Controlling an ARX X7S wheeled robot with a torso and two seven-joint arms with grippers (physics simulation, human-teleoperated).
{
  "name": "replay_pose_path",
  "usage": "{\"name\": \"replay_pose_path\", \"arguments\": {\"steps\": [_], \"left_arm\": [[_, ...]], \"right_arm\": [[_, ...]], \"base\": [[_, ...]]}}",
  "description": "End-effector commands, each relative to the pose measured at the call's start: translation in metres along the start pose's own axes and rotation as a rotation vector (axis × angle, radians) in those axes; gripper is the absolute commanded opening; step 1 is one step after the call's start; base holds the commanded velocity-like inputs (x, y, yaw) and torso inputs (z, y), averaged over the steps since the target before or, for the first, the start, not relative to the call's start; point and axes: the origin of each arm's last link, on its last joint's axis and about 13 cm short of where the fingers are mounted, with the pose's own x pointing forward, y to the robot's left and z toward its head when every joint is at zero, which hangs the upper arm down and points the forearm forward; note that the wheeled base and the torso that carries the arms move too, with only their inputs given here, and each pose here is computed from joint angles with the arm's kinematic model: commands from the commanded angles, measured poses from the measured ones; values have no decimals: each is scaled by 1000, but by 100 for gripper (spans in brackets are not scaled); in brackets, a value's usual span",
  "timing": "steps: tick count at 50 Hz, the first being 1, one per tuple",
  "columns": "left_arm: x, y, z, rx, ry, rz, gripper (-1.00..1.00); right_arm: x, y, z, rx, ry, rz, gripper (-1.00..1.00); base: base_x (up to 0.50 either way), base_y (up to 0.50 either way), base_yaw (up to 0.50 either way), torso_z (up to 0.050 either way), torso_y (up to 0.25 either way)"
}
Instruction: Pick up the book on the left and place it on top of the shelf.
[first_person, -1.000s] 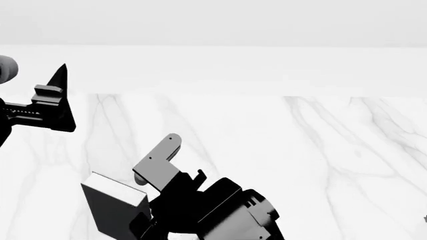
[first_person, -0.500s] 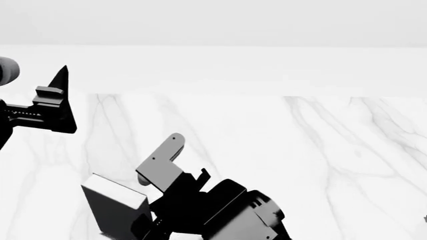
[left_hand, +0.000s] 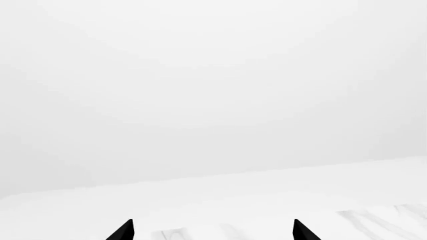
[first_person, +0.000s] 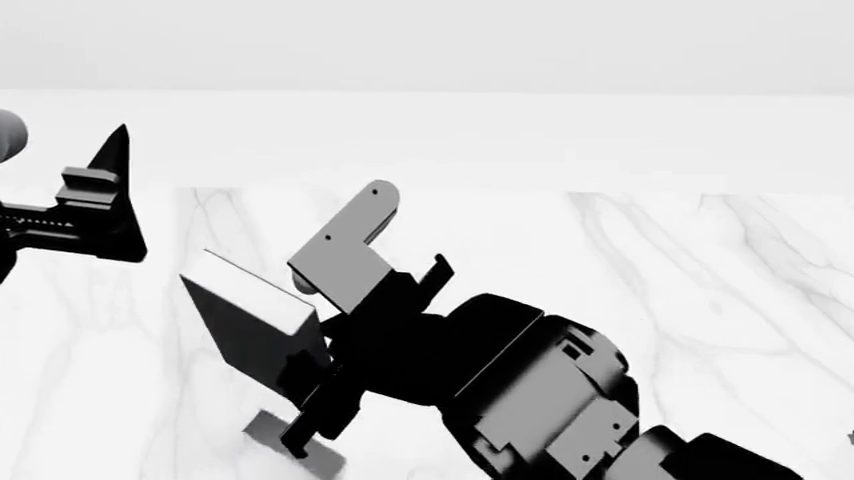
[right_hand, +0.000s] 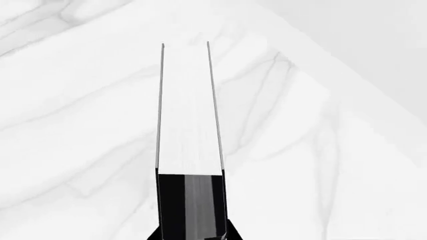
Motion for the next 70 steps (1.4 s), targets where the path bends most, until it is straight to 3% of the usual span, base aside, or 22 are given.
{"name": "replay_pose_path", "arguments": {"steps": [1,3,6,7,9,11,12,16,19,23,24,26,28,37,43,70], "left_arm": [[-1,1,2,-1,-5,2,100],[-1,1,2,0,-5,2,100],[-1,1,2,1,-5,2,100],[0,0,2,0,-5,2,100],[0,0,1,0,-5,1,100],[-1,0,1,0,-5,1,100],[-1,0,1,1,-4,2,100],[-1,0,1,1,-5,2,100],[-1,0,1,0,-5,3,100],[-2,0,2,0,-6,3,100],[-2,0,2,0,-6,4,100],[-2,0,1,-1,-7,4,100],[-1,0,1,-1,-6,4,100],[-1,0,2,1,-8,1,100],[-1,1,2,-2,-11,0,100],[-2,2,1,-8,-11,1,100]], "right_arm": [[-33,-16,34,-141,-57,-198,-100],[-39,-18,39,-129,-55,-202,-100],[-49,-23,45,-194,-53,-287,-100],[-49,-26,45,-297,-47,-384,-100],[-57,-29,51,-331,-33,-433,-100],[-56,-36,48,-524,-31,-613,-100],[-60,-37,51,-509,-19,-617,-100],[-67,-41,55,-608,-10,-727,-100],[-67,-44,55,-635,1,-757,-100],[-68,-57,55,-767,53,-905,-100],[-67,-65,54,-859,80,-999,-100],[-66,-73,53,-918,112,-1066,-100],[-67,-76,53,-912,130,-1067,-100],[-70,-101,50,-1079,267,-1252,-100],[-74,-119,47,-1063,365,-1315,-100],[-137,-139,30,-791,790,-1511,-100]], "base": [[0,0,0,0,0],[0,0,0,0,0],[0,0,0,0,3],[0,0,0,0,0],[0,0,0,0,0],[0,0,0,0,0],[0,0,0,0,0],[0,0,0,0,3],[0,0,0,0,0],[0,0,0,0,3],[0,0,0,0,0],[0,0,0,0,0],[0,0,0,0,0],[0,0,0,0,2],[0,0,0,0,2],[0,0,0,0,2]]}}
